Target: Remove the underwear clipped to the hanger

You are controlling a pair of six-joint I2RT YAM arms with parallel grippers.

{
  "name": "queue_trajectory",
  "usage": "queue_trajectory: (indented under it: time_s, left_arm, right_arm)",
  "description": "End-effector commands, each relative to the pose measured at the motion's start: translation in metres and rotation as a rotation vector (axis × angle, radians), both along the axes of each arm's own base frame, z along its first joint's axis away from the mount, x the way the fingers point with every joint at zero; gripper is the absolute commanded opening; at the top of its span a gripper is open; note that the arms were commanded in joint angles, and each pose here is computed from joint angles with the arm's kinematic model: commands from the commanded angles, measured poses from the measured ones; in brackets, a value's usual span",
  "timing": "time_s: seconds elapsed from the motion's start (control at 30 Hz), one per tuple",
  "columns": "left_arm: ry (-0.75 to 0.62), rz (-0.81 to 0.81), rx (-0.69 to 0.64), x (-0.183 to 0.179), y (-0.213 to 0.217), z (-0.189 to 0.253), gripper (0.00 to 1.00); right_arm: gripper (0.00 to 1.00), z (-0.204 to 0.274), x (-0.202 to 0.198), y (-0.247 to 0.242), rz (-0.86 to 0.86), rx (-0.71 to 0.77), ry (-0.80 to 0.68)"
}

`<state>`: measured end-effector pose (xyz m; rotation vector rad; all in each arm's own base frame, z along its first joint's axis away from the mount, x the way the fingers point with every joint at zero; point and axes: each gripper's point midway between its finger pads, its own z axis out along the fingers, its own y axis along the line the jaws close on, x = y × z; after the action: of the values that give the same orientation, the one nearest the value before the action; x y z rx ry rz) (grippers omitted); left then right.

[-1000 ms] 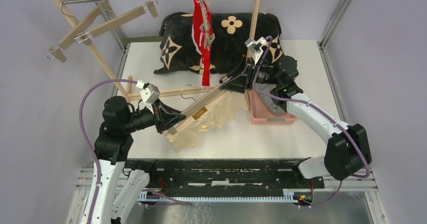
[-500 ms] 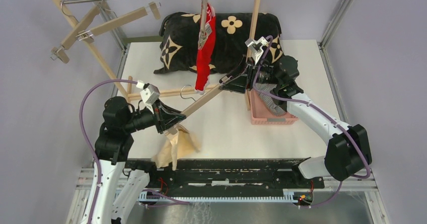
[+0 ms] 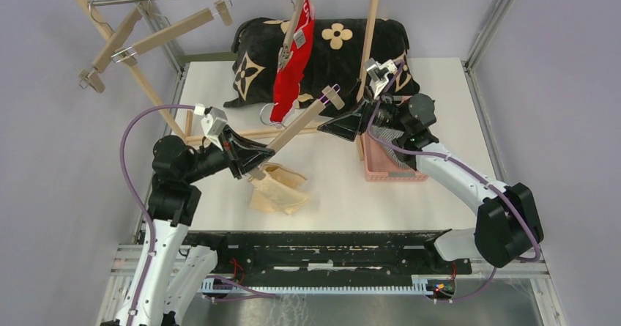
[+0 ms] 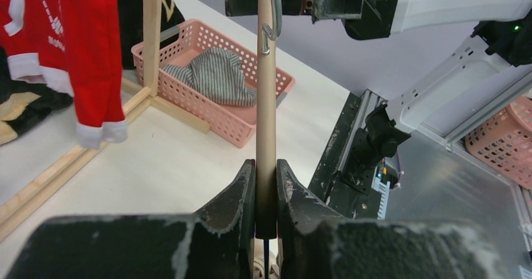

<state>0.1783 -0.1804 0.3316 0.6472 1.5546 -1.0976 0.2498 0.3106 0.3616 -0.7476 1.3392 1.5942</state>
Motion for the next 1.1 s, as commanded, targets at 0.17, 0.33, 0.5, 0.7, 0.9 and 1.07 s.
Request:
queue_trajectory:
  time_s: [0.17, 0.33, 0.5, 0.7, 0.9, 1.07]
  left_arm:
    - [-0.053, -0.048, -0.149, 0.012, -0.016, 0.034, 0.03]
    - [-0.053, -0.074, -0.179, 0.014, -0.025, 0.038, 0.03]
    - [-0.050, -0.089, -0.193, 0.013, -0.031, 0.039, 0.03]
    - [-0.035, -0.062, -0.214, 0.016, -0.031, 0.035, 0.03]
    - [-0.021, -0.050, -0.234, 0.019, -0.032, 0.030, 0.03]
    - [-0.057, -0.048, -0.287, 0.018, -0.032, 0.038, 0.03]
  right_arm:
    - [0.77, 0.045, -0.024, 0.015, 0.028, 0.201, -0.142]
    - [0.74, 0.053, -0.028, 0.024, 0.053, 0.244, -0.144]
    - [0.64, 0.057, -0.022, 0.026, 0.043, 0.276, -0.139]
    - [0.20, 0.063, -0.022, 0.029, 0.065, 0.289, -0.144]
    - [0.01, 0.064, -0.025, 0.028, 0.063, 0.296, -0.168]
    - [0.13, 0.061, -0.020, 0.028, 0.018, 0.279, -0.182]
